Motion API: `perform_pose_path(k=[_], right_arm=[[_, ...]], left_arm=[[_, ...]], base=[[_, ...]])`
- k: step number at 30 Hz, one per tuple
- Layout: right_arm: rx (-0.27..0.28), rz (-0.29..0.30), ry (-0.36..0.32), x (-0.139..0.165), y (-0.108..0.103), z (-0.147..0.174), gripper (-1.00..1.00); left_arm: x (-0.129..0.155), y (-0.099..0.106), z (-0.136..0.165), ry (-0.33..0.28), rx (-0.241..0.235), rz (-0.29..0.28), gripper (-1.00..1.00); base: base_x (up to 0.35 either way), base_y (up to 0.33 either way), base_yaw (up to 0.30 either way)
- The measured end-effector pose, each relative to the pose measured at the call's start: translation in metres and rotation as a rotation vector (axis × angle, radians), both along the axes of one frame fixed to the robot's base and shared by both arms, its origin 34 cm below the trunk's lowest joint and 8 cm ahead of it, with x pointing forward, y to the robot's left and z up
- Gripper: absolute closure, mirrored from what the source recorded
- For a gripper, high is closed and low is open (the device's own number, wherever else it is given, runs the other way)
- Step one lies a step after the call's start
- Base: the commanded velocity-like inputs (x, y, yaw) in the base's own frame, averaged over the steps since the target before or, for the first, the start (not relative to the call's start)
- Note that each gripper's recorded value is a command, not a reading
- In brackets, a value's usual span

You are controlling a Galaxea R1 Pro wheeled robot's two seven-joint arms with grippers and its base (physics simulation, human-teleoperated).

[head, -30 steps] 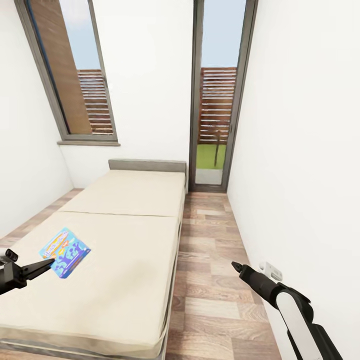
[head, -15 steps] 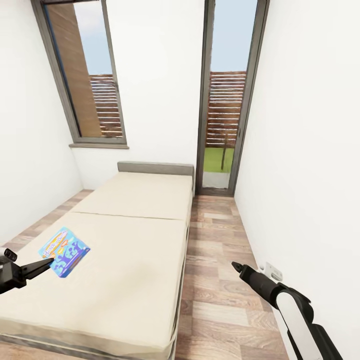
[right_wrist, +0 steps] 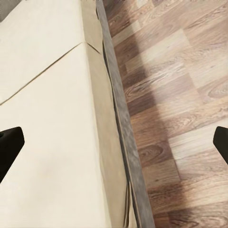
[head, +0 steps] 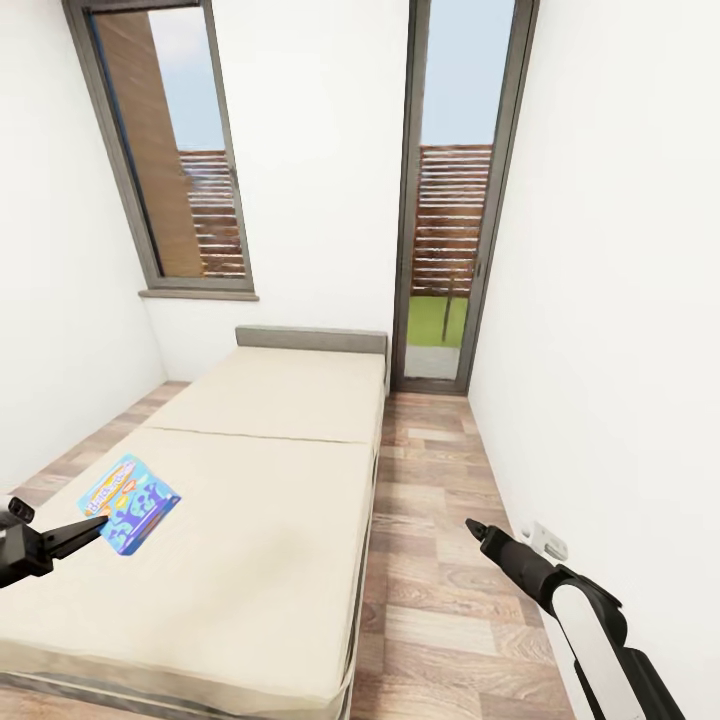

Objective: Put all the toys in the child's room - the three board games (two on the bed and one on the table), the two jigsaw puzzles on the table, and the tennis ball on the table - inside the toy box on the table in the child's room.

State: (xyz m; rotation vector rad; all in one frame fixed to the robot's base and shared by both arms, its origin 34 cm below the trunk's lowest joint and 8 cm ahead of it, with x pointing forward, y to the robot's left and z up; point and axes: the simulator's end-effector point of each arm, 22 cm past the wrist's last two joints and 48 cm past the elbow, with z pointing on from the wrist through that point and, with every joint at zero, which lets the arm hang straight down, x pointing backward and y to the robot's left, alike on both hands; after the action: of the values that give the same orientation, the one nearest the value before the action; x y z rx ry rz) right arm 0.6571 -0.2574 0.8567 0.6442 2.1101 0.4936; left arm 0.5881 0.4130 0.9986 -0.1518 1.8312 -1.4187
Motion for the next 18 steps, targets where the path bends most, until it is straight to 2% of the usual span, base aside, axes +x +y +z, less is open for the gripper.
perform_pose_path(k=[12,18], right_arm=[[0.0,-0.001,-0.001,-0.001,0.0,0.018,-1.0],[-0.003,0.016,0.0,-0.002,0.007,0.026,-1.0]], left_arm=[[-0.001,-0.001,0.017,0.001,0.0,-0.001,1.0],[-0.001,-0.001,0.025,0.002,0.0,-0.003,1.0]], base=[[0.0,0.0,0.007],[0.0,0.0,0.237]])
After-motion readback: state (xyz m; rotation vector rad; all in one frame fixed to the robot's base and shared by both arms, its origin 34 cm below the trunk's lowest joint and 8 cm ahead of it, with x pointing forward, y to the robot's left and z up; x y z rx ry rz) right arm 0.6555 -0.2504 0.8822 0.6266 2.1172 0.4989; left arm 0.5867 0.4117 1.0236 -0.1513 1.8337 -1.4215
